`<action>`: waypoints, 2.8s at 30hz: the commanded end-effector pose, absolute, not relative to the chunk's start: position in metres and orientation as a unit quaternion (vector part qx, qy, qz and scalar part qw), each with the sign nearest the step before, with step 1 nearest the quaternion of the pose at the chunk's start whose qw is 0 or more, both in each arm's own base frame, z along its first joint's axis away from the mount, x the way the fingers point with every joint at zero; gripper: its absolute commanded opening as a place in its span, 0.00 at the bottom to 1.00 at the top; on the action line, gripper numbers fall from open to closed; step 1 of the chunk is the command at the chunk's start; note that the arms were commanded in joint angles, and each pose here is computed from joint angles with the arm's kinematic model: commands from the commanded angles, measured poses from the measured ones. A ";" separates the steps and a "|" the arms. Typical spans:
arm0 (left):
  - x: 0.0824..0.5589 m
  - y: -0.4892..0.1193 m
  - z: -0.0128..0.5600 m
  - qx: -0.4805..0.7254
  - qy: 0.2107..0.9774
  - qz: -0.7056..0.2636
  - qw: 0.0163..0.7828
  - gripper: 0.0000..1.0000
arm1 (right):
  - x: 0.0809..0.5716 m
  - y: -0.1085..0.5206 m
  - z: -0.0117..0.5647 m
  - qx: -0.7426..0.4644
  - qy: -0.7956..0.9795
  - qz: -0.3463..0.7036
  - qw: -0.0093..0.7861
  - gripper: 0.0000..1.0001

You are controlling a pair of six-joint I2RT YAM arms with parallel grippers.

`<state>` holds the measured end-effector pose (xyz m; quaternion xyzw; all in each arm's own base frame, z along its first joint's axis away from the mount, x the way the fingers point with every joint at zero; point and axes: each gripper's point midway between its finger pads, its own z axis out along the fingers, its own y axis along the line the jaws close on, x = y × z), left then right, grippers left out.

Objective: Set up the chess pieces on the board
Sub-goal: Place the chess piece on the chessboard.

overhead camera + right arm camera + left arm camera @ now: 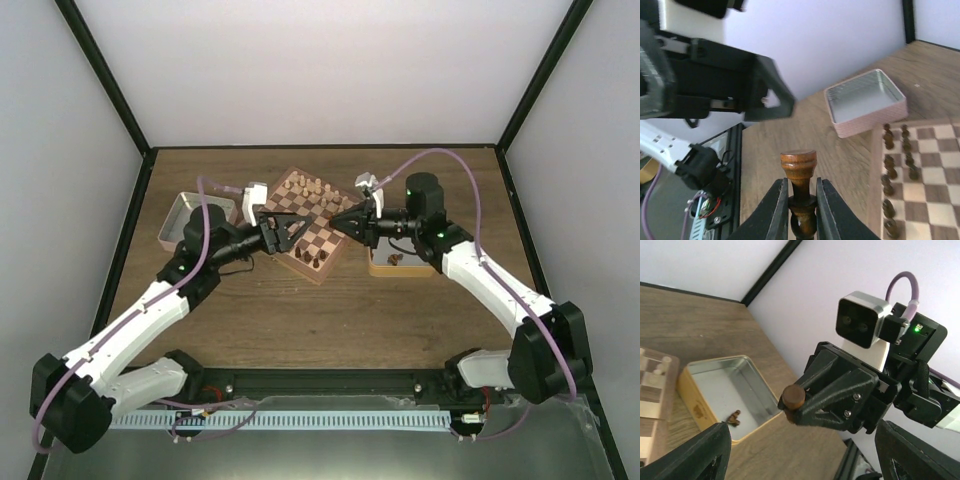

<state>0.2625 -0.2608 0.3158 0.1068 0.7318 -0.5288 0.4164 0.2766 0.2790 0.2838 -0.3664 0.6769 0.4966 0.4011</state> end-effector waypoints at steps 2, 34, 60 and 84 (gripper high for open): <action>0.253 -0.277 0.338 0.127 0.701 -0.590 0.381 0.81 | 0.253 0.301 0.305 -0.438 0.625 0.521 0.381 0.12; 0.259 -0.290 0.325 0.145 0.717 -0.586 0.349 0.09 | 0.252 0.316 0.323 -0.428 0.620 0.548 0.364 0.29; 0.258 -0.255 0.397 0.057 0.611 -0.643 0.458 0.05 | 0.240 0.315 0.391 -0.163 0.555 0.740 0.342 0.56; 0.260 -0.252 0.387 0.046 0.616 -0.637 0.461 0.05 | 0.250 0.326 0.399 -0.105 0.569 0.756 0.305 0.16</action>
